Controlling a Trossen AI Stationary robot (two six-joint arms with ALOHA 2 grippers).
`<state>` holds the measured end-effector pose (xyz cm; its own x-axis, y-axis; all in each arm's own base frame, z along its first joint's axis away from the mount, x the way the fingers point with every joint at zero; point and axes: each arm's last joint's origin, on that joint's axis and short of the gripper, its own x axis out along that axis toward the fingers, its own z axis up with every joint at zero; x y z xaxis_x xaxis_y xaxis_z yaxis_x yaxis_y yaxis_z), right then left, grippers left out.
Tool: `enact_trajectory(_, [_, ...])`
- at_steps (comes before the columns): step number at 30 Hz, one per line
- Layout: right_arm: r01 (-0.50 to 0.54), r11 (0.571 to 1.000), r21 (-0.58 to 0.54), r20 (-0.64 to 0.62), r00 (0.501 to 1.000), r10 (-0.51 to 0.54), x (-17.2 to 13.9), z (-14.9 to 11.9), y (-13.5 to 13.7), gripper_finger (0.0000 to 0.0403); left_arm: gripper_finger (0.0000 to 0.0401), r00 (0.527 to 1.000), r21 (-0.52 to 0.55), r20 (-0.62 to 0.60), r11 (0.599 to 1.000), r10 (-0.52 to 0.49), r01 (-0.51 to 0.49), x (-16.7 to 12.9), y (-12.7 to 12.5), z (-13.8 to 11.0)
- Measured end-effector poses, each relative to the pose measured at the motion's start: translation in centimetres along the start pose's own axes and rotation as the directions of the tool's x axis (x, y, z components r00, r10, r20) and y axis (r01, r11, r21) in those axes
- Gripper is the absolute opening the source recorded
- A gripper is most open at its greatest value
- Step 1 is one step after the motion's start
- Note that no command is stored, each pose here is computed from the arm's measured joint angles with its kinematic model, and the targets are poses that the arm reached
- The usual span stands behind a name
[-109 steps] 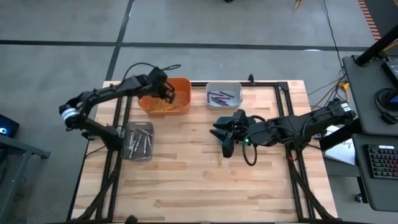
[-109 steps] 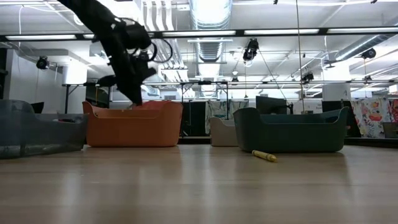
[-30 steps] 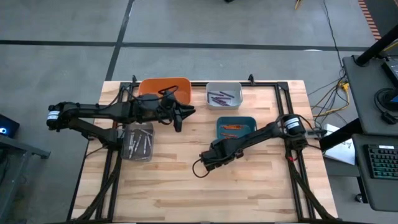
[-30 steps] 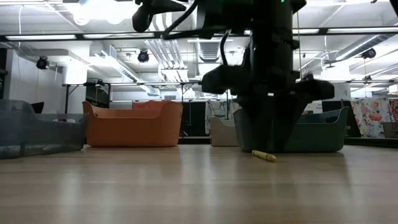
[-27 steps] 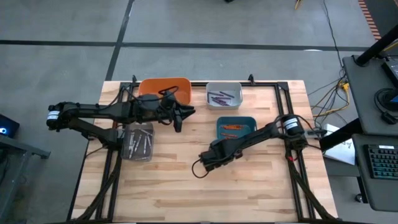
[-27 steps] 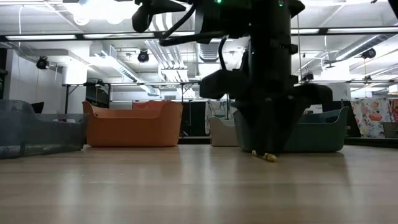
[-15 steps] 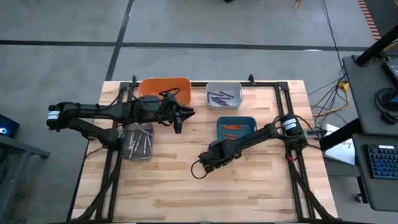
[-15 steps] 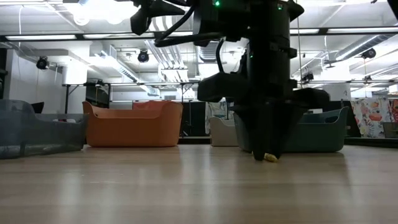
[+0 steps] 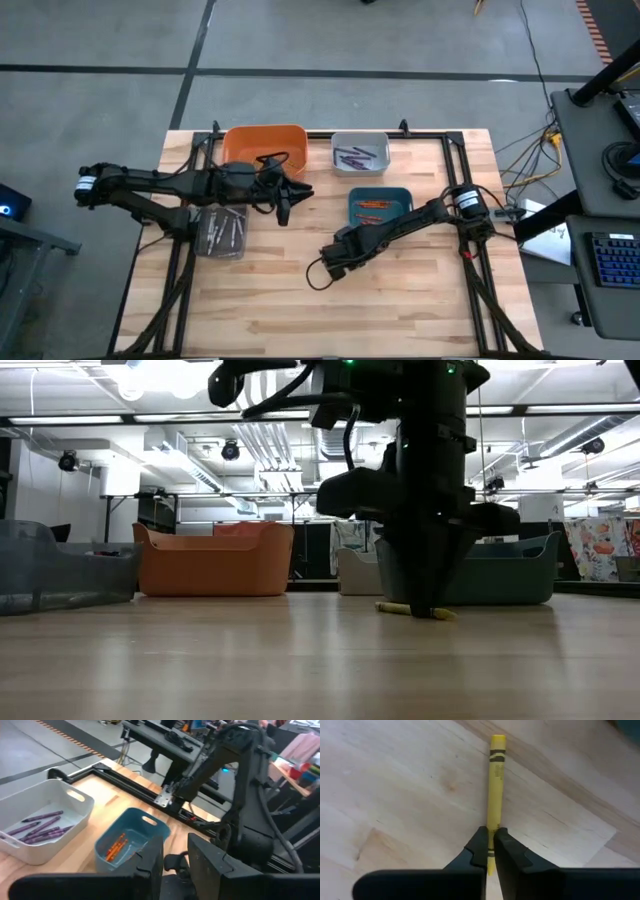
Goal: Sort crayons
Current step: Put the yellow crayon into the orange bin
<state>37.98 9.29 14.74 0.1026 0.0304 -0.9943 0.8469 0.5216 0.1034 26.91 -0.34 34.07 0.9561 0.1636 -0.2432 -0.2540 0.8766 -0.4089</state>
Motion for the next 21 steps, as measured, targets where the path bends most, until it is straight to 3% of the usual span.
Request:
enact_trajectory(3, [-0.032, 0.999, -0.038, 0.032, 0.999, 0.034, -1.5, -0.5, 0.1, 0.0012, 0.0071, 1.0, -0.001, 0.003, 1.0, -0.031, 0.031, -0.5, -0.7, 0.0])
enact_trajectory(6, [-0.124, 0.988, -0.093, 0.113, 0.984, 0.134, -4.6, -1.0, 0.3, 0.0011, 0.0071, 0.997, 0.001, 0.01, 0.997, -0.074, 0.074, -1.2, -1.5, 0.0])
enact_trajectory(10, [-0.24, 0.949, -0.203, 0.26, 0.922, 0.288, -9.2, -1.8, 0.4, 0.0011, 0.0076, 0.986, 0.0, 0.007, 0.986, -0.168, 0.168, -2.3, -2.3, 0.3])
enact_trajectory(15, [-0.306, 0.872, -0.382, 0.467, 0.75, 0.468, -15.8, -2.9, -0.4, 0.0012, 0.0101, 0.966, 0.014, 0.022, 0.967, -0.256, 0.256, -3.2, -3.0, 0.6])
enact_trajectory(21, [-0.224, 0.78, -0.585, 0.612, 0.509, 0.606, -21.2, -3.5, -1.1, 0.0012, 0.0144, 0.945, 0.098, 0.061, 0.944, -0.323, 0.316, -3.4, -3.9, 0.8])
